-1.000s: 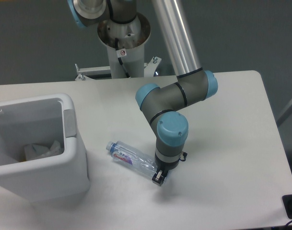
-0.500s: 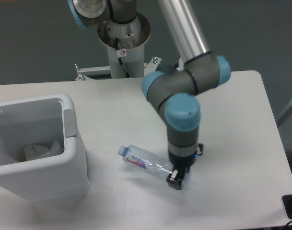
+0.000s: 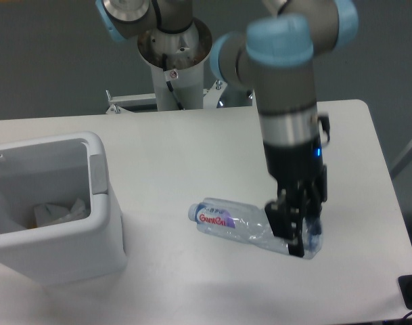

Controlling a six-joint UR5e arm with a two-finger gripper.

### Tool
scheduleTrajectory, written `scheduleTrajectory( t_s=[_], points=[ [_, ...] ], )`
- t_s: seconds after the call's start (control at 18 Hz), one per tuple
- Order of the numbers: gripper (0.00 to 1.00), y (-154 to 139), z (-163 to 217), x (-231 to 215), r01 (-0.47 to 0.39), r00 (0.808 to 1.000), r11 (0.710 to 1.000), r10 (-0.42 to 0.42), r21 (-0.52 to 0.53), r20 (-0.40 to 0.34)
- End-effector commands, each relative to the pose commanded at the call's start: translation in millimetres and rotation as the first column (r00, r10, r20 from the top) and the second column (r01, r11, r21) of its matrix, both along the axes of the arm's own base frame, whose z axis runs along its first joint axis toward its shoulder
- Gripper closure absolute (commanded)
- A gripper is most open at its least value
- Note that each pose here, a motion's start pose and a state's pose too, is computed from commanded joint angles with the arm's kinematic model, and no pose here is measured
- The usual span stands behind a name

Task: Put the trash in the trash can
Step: 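Push the bottle's bottom end with the gripper to rotate the bottle, then lift the bottle and carry it over the trash bin, then open the gripper to drop the bottle into the bin and rise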

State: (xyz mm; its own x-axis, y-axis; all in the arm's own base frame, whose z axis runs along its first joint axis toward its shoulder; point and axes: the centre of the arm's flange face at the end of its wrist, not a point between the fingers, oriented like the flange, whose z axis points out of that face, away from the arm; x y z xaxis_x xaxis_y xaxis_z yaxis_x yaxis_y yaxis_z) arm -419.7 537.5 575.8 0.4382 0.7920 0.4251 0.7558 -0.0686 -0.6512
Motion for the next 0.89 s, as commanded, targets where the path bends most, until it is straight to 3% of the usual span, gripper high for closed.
scheduleTrajectory(
  t_s=[0.33,0.5,0.89],
  points=[
    [0.45,27.1,56.0,92.7,0.182,0.980,0.981,-0.177,0.060,-0.089],
    [0.45,39.2,41.2,152.9,0.328,0.943,0.944,-0.325,0.035,-0.075],
    [0.45,70.9,27.9,231.7,0.454,0.890,0.891,-0.452,0.022,-0.053]
  ],
)
